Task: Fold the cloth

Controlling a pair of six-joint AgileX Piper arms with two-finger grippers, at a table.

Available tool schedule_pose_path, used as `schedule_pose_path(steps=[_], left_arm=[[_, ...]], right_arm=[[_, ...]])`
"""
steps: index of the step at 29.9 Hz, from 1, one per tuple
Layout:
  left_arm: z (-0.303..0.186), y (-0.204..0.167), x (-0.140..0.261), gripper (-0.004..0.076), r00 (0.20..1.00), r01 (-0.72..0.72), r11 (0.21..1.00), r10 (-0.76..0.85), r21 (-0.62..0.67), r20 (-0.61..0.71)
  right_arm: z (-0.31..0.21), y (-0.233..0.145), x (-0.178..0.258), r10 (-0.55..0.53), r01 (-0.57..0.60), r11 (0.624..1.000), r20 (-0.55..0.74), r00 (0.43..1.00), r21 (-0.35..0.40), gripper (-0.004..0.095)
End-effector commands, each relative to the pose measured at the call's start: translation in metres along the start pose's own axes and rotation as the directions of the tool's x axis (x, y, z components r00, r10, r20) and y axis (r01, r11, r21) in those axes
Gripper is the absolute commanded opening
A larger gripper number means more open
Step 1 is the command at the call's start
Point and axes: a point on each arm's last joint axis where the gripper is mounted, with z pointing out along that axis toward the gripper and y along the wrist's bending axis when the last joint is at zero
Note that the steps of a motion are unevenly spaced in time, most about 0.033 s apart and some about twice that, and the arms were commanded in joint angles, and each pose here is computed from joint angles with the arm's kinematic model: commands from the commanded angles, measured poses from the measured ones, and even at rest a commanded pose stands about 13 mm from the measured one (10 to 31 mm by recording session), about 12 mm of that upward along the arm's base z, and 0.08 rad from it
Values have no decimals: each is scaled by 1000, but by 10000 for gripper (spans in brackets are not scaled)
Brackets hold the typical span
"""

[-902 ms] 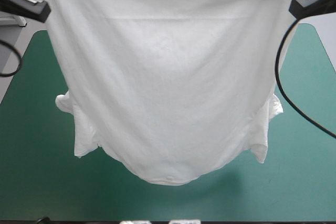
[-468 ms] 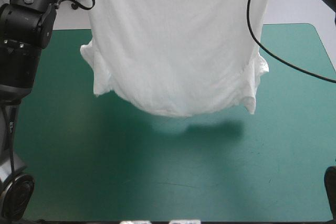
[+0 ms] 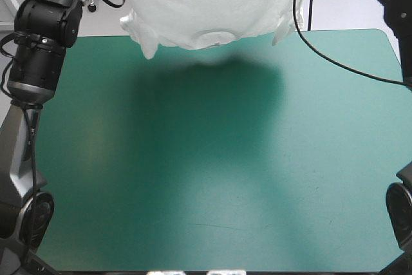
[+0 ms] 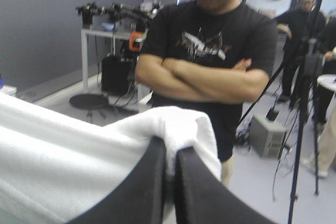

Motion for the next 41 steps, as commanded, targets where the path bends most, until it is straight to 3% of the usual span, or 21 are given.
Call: schedule_pose_path(steps=[1, 5, 8, 12, 17, 23, 30, 34, 41], left_arm=[[4, -1, 23, -9, 988, 67, 998, -67, -1, -136], [4, -11, 79, -9, 957, 55, 998, -46, 24, -285], [-11, -18, 131, -9, 888, 51, 998, -28, 37, -458], [-48, -24, 184, -9, 782, 89, 995, -45, 40, -622], [-94, -32, 218, -9, 650, 131, 991, -60, 34, -757], [-155, -44, 238, -9, 480, 178, 983, -42, 50, -876], [-214, -63, 232, -9, 349, 223, 966, 44, 128, -936], [-243, -74, 232, -9, 235, 286, 947, 78, 146, -969], [-282, -72, 232, -9, 152, 367, 924, 55, 108, -987]], right_arm=[[18, -2, 25, 70, -74, 997, -130, 989, -24, -17], [50, -5, 83, 119, -132, 991, -311, 943, -21, -16], [55, -8, 123, 135, -153, 988, -447, 885, -4, -11], [44, -6, 181, 163, -194, 981, -643, 748, 23, -11], [16, 4, 238, 165, -225, 974, -794, 585, 37, -11], [-40, 19, 268, 155, -248, 968, -884, 442, 46, -11], [-104, 42, 270, 132, -237, 971, -903, 409, 35, -11], [-138, 60, 275, 84, -237, 971, -919, 386, -11, -11], [-179, 66, 275, 83, -242, 970, -963, 255, 19, -11]])
